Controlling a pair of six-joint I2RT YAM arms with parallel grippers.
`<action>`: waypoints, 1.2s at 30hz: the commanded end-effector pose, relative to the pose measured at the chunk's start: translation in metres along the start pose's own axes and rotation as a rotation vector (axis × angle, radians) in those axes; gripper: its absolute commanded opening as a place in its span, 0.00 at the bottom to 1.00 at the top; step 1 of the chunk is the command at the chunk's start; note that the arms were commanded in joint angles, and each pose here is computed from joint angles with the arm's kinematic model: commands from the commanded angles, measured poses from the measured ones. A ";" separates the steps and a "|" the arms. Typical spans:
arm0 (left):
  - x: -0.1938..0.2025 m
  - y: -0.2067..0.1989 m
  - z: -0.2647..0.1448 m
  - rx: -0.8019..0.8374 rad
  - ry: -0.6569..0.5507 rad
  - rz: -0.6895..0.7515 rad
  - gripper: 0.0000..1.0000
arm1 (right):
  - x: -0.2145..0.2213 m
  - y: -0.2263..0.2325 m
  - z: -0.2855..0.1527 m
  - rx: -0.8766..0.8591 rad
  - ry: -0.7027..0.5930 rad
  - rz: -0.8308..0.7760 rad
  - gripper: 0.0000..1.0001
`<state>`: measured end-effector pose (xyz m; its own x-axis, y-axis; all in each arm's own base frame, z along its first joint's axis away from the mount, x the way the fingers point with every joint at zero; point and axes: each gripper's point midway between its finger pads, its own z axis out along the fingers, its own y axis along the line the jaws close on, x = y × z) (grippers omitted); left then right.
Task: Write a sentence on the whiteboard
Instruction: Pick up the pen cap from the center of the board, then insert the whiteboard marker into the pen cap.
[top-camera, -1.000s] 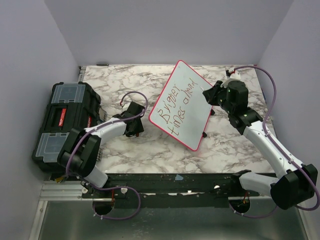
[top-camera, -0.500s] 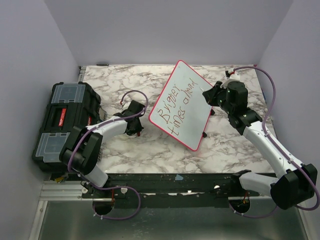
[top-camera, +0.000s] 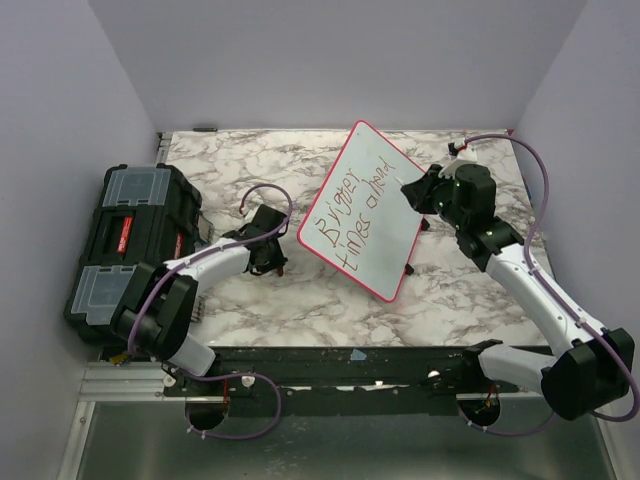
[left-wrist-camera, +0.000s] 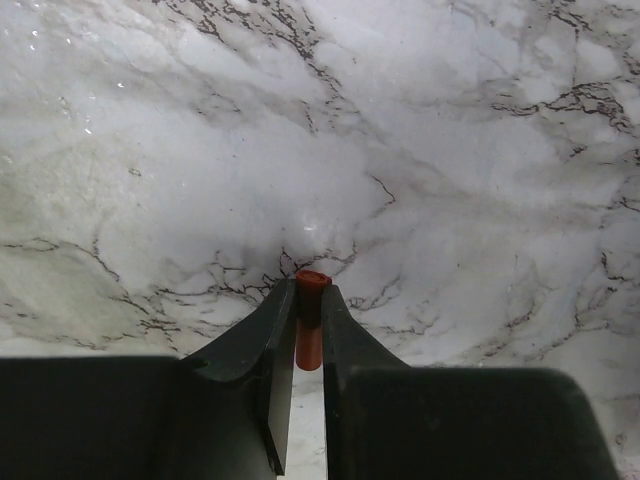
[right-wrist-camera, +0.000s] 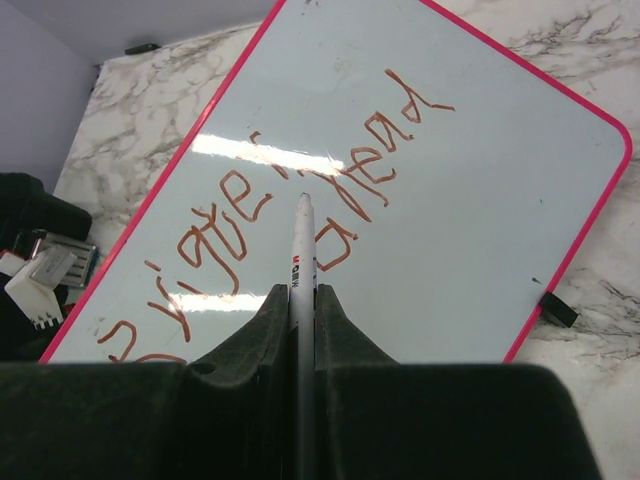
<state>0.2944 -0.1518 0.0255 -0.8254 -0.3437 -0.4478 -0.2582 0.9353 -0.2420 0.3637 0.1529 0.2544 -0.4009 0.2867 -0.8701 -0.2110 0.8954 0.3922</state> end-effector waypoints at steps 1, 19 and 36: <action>-0.003 -0.012 -0.017 0.078 -0.011 -0.032 0.00 | -0.010 0.022 -0.010 -0.105 -0.029 -0.011 0.01; -0.043 -0.018 -0.086 0.146 -0.180 -0.201 0.00 | -0.018 0.081 -0.024 -0.333 0.005 -0.018 0.01; -0.117 -0.023 -0.156 0.281 -0.304 -0.412 0.00 | -0.002 0.191 -0.035 -0.555 0.042 -0.159 0.01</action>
<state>0.3160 -0.1236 0.1983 -0.4980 -0.7049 -0.5050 -0.3424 0.6949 -0.6323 0.2926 0.2989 0.3294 -0.3974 0.1464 -0.9059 -0.6775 0.6190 0.3972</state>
